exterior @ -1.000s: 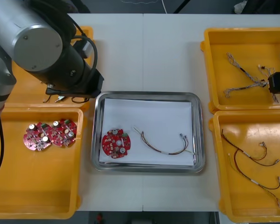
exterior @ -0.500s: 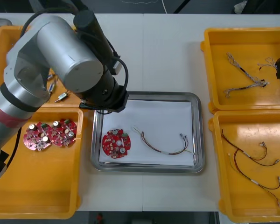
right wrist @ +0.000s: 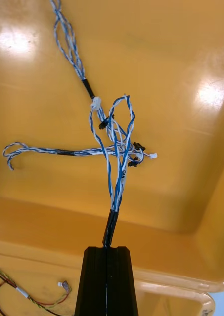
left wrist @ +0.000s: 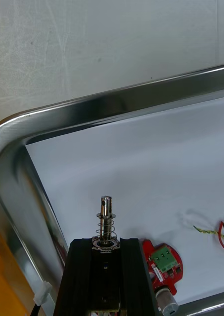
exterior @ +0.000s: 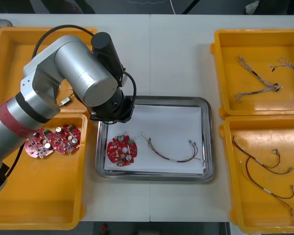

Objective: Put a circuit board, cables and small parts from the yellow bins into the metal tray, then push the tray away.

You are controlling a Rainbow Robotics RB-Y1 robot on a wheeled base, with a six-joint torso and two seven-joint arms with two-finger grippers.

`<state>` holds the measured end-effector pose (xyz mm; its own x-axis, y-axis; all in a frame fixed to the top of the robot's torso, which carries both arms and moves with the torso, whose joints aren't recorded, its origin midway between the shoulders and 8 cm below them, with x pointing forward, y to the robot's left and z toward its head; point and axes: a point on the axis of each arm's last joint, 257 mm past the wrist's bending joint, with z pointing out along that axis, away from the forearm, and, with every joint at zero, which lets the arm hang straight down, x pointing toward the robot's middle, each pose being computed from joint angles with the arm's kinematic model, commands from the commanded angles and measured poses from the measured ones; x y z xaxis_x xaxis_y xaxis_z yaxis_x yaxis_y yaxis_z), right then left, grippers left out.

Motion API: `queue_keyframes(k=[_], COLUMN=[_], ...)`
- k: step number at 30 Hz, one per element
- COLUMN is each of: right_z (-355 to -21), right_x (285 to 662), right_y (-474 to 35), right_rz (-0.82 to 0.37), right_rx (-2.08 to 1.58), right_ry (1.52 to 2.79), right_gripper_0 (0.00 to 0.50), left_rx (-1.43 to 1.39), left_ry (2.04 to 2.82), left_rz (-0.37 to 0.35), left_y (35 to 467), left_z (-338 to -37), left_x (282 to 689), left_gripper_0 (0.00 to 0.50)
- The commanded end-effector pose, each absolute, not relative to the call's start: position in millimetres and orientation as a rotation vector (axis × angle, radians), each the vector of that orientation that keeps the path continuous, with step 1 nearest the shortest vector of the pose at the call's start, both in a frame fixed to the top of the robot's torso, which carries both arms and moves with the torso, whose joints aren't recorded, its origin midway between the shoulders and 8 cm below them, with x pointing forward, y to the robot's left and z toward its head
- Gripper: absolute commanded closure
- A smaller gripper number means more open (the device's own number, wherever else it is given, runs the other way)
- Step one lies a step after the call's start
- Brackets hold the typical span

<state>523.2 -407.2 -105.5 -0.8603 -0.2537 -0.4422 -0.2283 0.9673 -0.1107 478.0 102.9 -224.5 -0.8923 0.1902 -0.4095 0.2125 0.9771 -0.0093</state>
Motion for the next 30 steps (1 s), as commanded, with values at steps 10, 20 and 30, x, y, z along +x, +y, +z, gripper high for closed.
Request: queue_keyframes(k=[10, 20, 30], right_z=[-55, -51, -52], right_x=[521, 522, 520], right_y=[-387, -343, -320], right_rz=[-0.178, -0.188, -0.203], right_rx=[-0.559, -0.755, -0.892], right_ry=[2.511, 2.438, 2.396], right_gripper_0=[0.500, 0.500, 0.500], left_rx=[0.340, 0.346, 0.335], left_ry=[2.650, 2.643, 2.641], left_rz=[-0.050, -0.074, -0.092], left_y=[89, 80, 75], left_z=[-227, -224, -215], left_x=[497, 494, 487], left_gripper_0=[0.467, 0.000, 0.000])
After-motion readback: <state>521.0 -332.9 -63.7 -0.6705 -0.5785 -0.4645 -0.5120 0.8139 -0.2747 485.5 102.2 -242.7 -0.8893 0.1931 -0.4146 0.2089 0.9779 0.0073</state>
